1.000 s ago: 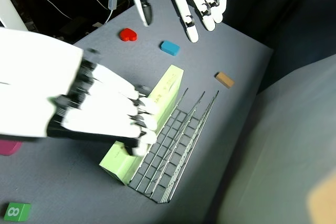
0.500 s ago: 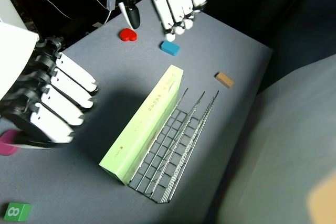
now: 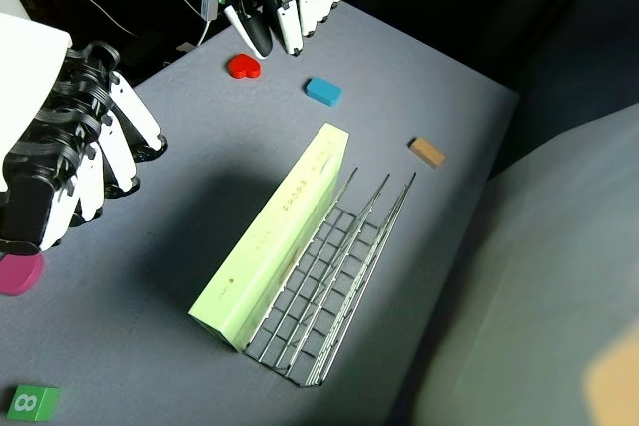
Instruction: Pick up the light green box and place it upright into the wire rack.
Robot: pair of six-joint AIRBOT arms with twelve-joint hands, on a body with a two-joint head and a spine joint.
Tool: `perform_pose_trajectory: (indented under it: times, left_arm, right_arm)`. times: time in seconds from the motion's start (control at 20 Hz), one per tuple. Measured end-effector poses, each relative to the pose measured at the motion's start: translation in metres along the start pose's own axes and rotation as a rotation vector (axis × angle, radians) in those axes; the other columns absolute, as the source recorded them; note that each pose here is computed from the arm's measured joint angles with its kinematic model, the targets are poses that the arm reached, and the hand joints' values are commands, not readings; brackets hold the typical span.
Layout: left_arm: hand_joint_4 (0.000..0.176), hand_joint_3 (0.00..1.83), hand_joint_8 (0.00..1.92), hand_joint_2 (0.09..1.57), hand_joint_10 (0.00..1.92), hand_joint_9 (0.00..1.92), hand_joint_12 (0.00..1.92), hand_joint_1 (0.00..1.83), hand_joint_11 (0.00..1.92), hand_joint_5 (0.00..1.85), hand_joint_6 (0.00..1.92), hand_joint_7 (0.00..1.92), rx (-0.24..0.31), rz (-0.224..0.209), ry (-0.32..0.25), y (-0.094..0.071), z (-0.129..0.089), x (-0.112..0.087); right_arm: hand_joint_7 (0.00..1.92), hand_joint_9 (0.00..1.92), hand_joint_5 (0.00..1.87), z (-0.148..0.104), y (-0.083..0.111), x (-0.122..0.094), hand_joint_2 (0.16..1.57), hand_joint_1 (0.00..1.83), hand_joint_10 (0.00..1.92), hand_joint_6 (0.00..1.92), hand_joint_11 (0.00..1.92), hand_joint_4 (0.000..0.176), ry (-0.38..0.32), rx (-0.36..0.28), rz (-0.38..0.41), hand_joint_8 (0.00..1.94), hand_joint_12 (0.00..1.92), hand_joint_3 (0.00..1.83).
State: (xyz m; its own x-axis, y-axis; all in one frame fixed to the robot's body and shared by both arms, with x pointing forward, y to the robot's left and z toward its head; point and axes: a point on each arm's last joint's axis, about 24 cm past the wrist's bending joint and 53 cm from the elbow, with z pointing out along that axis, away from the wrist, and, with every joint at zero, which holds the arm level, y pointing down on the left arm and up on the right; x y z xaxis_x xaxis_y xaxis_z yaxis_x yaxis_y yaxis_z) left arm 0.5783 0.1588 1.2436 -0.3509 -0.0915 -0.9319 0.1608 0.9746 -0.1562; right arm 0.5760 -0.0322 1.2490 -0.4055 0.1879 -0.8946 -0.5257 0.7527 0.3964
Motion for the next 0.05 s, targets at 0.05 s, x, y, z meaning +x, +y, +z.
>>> perform_pose_trajectory:
  times: [0.05]
  left_arm:
    - [0.0, 0.0, 1.92, 1.39, 1.92, 1.46, 1.92, 0.53, 1.54, 1.19, 1.92, 1.38, 0.003, 0.0, 0.0, -0.0011, 0.0, 0.0]
  right_arm:
    - [1.39, 1.63, 1.17, 0.0002, -0.0004, -0.0005, 1.49, 0.68, 1.92, 1.92, 1.86, 0.176, -0.001, -0.001, 0.0, 1.94, 1.92, 0.0]
